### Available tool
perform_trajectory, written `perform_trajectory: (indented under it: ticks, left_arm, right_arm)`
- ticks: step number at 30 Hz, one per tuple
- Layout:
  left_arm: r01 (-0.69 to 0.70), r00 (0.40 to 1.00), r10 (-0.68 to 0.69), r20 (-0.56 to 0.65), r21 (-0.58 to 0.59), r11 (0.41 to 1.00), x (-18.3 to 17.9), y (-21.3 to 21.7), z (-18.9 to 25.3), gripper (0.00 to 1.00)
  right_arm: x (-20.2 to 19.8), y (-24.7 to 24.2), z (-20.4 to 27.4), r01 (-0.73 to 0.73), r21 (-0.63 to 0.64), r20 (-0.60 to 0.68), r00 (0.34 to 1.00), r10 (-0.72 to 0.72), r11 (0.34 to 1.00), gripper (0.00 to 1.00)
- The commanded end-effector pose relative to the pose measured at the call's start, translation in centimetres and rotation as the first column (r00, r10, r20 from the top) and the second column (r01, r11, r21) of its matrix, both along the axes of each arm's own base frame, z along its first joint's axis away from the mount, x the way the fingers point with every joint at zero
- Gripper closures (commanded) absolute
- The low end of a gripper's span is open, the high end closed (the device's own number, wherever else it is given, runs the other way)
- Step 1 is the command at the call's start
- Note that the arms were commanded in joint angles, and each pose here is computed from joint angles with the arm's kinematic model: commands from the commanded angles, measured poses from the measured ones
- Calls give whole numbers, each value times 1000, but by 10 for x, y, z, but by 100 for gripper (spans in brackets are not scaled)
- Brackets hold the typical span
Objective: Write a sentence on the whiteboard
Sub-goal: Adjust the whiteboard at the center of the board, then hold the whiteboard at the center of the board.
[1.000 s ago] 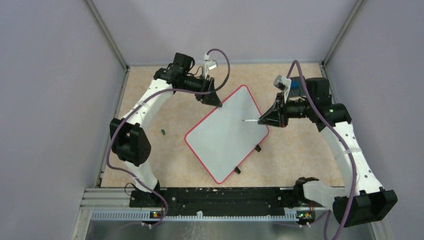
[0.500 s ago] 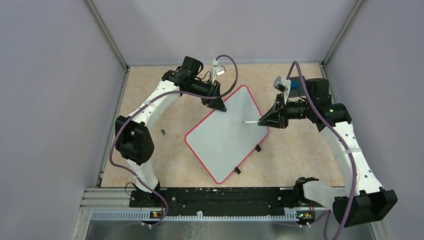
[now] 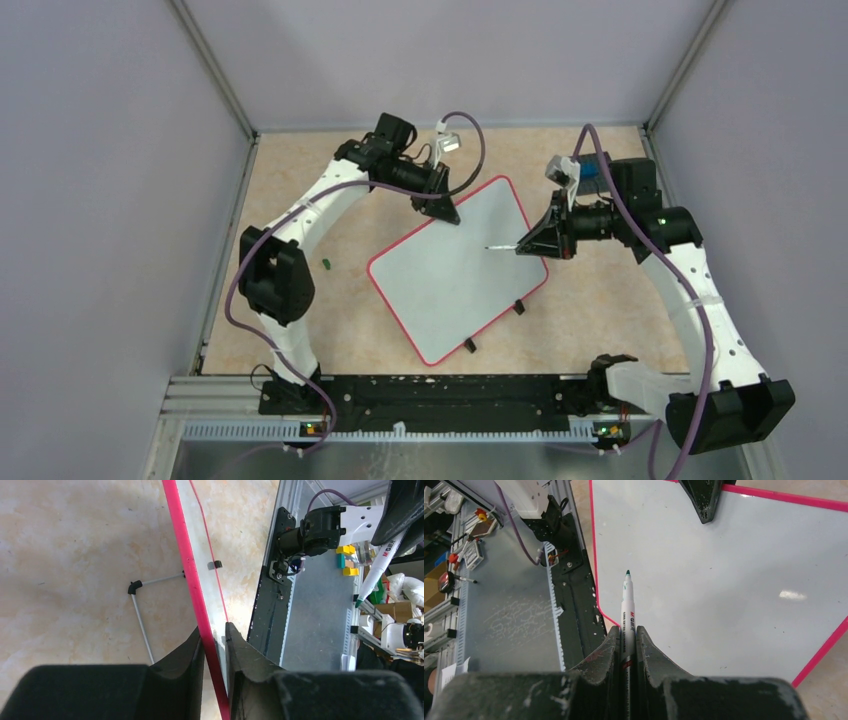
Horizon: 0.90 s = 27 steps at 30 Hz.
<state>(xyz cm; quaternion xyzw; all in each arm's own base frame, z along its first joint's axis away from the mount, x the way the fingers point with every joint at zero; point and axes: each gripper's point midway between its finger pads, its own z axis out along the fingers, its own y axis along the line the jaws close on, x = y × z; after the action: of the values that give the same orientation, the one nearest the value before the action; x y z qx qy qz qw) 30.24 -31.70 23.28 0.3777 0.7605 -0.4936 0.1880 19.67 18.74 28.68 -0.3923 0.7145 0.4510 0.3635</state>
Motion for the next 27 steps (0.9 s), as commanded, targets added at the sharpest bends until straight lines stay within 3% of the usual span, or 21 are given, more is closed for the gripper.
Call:
perform_trajectory:
  ticks: [1, 7, 10, 13, 18, 22, 27]
  left_arm:
    - [41, 997, -39, 69, -29, 999, 4, -12, 7, 73]
    - [29, 995, -26, 100, -34, 999, 8, -10, 21, 40]
    - [-8, 988, 14, 157, -39, 999, 13, 0, 40, 29]
    - [-77, 976, 87, 197, -58, 995, 21, 22, 60, 4]
    - [-242, 931, 265, 250, -119, 963, 32, 78, 89, 1]
    - [-382, 888, 409, 211, -158, 910, 26, 124, 93, 1]
    - [-377, 890, 383, 249, -76, 923, -1, 145, 77, 1]
  right_arm:
    - [-3, 4, 6, -35, 11, 38, 999, 35, 999, 100]
    - [-3, 6, 7, -29, 0, 49, 998, 29, 1000, 100]
    - [-2, 8, 7, -22, -15, 61, 998, 23, 1000, 100]
    - [-4, 14, 8, -26, -45, 83, 996, 30, 999, 100]
    - [-3, 24, 6, -28, -106, 126, 991, 41, 994, 100]
    - [0, 34, 6, -44, -143, 147, 987, 65, 989, 100]
    - [0, 54, 9, -86, -166, 163, 980, 113, 982, 100]
